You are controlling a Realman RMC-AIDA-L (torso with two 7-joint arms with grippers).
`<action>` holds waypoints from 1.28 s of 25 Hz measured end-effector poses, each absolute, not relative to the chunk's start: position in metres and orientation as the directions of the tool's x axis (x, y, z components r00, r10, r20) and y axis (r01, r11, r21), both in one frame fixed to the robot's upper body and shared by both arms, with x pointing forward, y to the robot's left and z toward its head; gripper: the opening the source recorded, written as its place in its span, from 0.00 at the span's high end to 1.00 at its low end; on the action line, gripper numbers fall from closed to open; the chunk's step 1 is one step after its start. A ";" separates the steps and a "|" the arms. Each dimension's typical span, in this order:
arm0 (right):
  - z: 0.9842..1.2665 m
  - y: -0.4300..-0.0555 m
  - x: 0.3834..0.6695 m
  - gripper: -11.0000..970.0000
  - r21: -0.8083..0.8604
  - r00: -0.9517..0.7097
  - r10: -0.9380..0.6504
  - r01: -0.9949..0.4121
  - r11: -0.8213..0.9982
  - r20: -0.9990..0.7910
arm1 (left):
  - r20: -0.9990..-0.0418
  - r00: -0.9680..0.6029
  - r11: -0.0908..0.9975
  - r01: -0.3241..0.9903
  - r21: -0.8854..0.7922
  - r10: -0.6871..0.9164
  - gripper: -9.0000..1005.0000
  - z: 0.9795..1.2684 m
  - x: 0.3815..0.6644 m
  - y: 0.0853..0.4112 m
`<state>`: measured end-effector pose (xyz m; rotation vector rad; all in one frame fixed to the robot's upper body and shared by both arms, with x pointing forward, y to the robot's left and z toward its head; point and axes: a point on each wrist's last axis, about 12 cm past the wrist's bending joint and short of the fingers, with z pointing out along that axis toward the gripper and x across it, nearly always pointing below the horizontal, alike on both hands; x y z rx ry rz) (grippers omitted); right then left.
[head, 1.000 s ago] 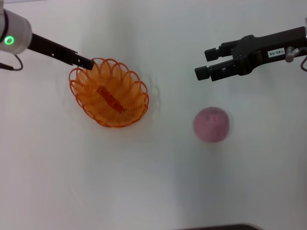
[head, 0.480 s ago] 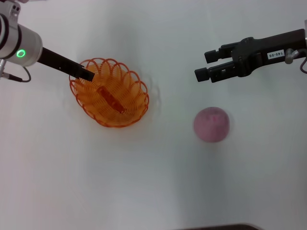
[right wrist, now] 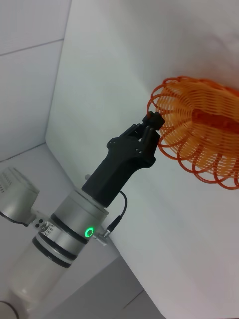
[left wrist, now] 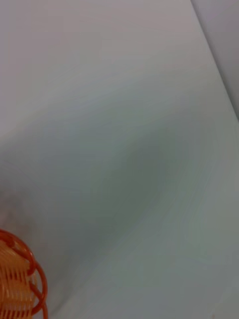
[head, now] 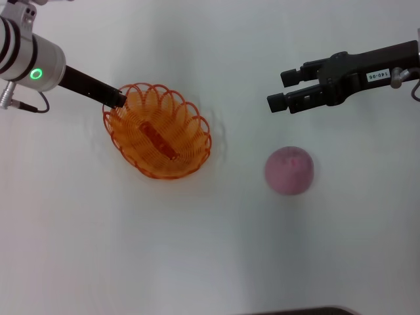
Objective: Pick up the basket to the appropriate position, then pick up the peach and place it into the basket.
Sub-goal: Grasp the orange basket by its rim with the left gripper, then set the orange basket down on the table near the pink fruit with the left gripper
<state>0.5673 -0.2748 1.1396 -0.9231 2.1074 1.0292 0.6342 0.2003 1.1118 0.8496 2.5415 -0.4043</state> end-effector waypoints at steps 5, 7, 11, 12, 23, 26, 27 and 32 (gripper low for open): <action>1.140 -0.275 0.568 0.11 0.405 -0.568 -0.316 -0.793 0.455 -0.760 | -0.476 -0.740 0.770 0.612 -0.182 0.475 0.90 1.117 0.633 0.200; 1.140 -0.275 0.568 0.11 0.405 -0.569 -0.314 -0.792 0.456 -0.760 | -0.478 -0.763 0.778 0.586 -0.226 0.436 0.90 1.122 0.632 0.203; 1.140 -0.276 0.567 0.11 0.406 -0.571 -0.312 -0.791 0.458 -0.759 | -0.484 -0.834 0.801 0.470 -0.371 0.265 0.90 1.138 0.633 0.224; 1.140 -0.276 0.567 0.11 0.406 -0.571 -0.311 -0.791 0.458 -0.760 | -0.478 -0.849 0.808 0.438 -0.394 0.227 0.91 1.139 0.632 0.229; 1.140 -0.278 0.567 0.11 0.402 -0.565 -0.298 -0.791 0.462 -0.770 | -0.377 -0.903 0.725 0.116 -0.679 -0.209 0.90 1.109 0.592 0.285; 1.141 -0.277 0.568 0.11 0.400 -0.562 -0.299 -0.793 0.460 -0.771 | -0.357 -0.891 0.681 0.076 -0.728 -0.282 0.90 1.099 0.577 0.291; 1.141 -0.277 0.568 0.11 0.400 -0.562 -0.299 -0.793 0.460 -0.771 | -0.352 -0.888 0.671 0.070 -0.738 -0.295 0.90 1.098 0.573 0.291; 1.141 -0.277 0.568 0.11 0.400 -0.562 -0.298 -0.793 0.459 -0.772 | -0.321 -0.893 0.649 0.044 -0.760 -0.316 0.90 1.092 0.555 0.295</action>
